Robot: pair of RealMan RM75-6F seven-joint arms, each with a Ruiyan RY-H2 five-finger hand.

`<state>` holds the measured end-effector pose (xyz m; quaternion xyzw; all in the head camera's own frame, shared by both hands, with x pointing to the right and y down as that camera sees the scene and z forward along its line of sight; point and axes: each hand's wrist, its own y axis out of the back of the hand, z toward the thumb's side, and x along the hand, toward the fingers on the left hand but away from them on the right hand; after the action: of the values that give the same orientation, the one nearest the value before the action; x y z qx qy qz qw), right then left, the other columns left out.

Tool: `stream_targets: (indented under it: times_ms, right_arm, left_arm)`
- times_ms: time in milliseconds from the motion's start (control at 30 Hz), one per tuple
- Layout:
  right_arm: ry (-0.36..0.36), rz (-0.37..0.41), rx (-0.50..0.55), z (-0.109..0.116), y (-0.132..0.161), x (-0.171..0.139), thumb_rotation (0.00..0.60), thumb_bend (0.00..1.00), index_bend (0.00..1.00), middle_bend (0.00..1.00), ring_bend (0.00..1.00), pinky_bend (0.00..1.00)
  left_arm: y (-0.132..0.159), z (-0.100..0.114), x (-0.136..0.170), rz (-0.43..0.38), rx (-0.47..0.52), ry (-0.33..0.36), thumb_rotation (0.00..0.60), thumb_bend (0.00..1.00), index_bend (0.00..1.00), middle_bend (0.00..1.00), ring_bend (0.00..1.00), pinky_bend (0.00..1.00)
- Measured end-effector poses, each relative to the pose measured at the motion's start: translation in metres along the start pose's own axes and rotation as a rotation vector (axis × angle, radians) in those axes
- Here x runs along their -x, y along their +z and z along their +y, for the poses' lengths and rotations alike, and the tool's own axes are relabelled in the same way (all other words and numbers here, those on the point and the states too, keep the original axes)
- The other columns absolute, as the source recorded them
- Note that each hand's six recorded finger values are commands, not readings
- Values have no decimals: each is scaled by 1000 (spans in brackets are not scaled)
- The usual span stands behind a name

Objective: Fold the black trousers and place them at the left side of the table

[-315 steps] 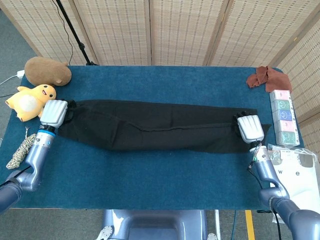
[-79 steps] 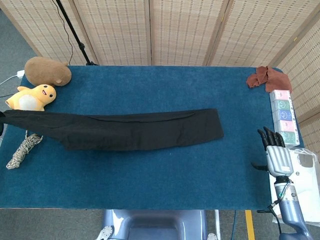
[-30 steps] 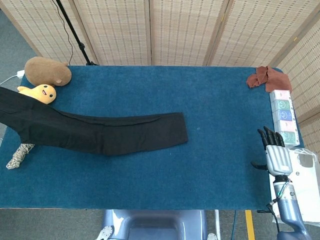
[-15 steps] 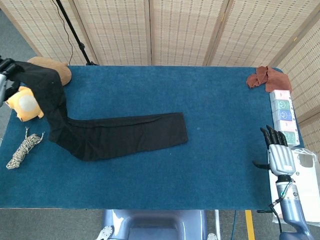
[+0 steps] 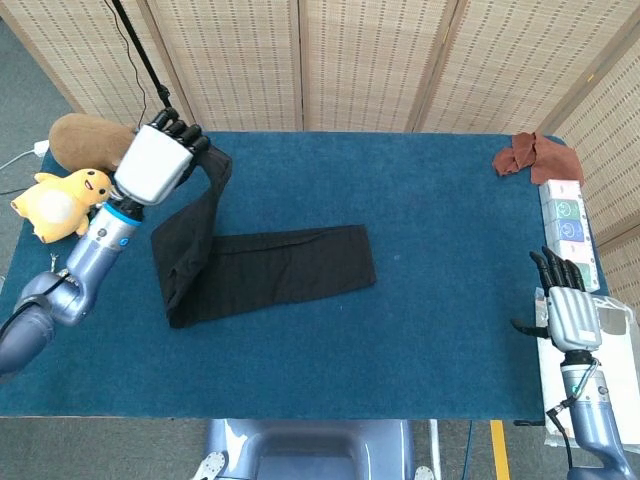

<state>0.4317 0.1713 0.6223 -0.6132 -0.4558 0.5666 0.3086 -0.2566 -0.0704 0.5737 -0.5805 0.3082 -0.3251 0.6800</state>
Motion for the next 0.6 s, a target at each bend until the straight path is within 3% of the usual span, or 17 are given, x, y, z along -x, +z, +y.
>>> stream_targets:
  times_ms: [367, 600]
  right_arm:
    - [3, -16, 17, 3, -5, 1, 600, 0, 0, 0, 0, 0]
    - [6, -18, 28, 5, -8, 1, 600, 0, 0, 0, 0, 0]
  left_arm:
    - [103, -34, -59, -141, -21, -67, 600, 537, 641, 536, 523, 351]
    - [158, -51, -74, -230, -78, -89, 600, 519, 602, 493, 503, 353]
